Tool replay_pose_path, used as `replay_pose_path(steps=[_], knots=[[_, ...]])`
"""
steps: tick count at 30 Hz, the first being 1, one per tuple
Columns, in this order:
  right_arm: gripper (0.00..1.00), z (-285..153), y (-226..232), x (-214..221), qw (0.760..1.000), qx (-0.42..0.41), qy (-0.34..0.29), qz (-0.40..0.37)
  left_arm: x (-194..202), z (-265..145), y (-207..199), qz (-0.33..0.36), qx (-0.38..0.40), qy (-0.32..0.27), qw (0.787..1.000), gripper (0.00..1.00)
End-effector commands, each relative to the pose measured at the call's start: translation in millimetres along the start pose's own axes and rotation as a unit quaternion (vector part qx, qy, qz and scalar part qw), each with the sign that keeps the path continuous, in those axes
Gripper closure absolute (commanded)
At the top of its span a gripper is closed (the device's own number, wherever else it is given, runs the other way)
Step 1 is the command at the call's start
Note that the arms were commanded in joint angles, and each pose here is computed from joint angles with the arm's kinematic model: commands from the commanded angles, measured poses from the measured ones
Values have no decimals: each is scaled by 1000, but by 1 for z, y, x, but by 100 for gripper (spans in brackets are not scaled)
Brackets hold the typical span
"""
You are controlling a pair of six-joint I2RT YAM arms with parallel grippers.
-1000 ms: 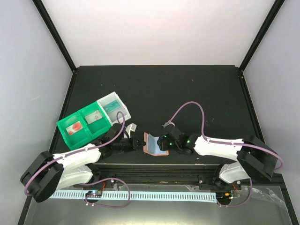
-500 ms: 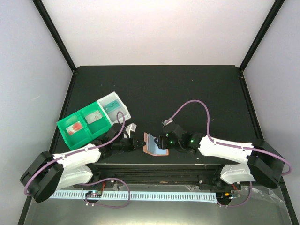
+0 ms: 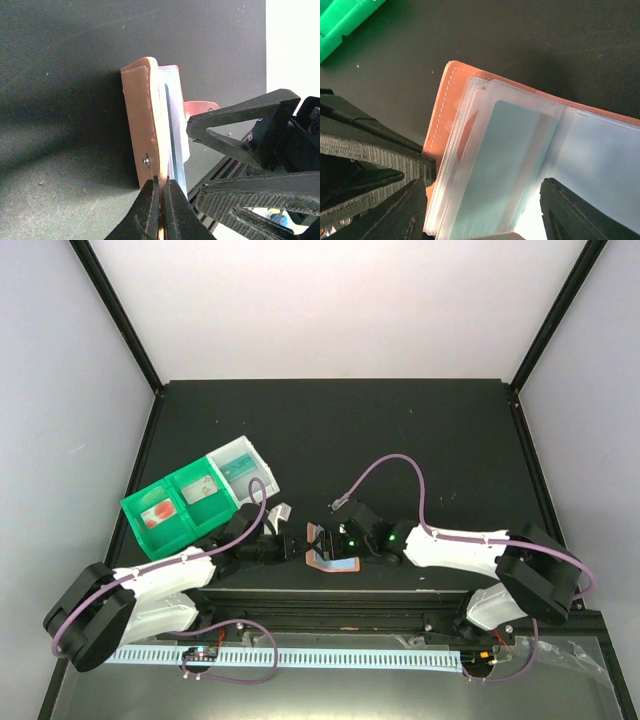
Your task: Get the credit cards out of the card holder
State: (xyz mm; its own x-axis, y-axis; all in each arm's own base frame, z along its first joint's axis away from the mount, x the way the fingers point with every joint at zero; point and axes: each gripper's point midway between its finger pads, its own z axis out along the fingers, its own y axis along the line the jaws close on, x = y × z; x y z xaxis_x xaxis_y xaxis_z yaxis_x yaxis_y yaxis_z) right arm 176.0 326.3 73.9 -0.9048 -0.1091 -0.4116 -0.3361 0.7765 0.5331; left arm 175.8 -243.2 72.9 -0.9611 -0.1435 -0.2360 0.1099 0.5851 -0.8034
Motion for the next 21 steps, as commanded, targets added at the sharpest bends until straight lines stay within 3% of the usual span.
replay_pose_path(steps=[1, 21], knots=[[38, 5, 11, -5, 1000, -11, -2, -4, -1, -2, -4, 9, 4, -5, 1000, 98], [45, 1, -5, -3, 1000, 18, -10, -5, -1, -3, -4, 9, 4, -8, 1000, 98]])
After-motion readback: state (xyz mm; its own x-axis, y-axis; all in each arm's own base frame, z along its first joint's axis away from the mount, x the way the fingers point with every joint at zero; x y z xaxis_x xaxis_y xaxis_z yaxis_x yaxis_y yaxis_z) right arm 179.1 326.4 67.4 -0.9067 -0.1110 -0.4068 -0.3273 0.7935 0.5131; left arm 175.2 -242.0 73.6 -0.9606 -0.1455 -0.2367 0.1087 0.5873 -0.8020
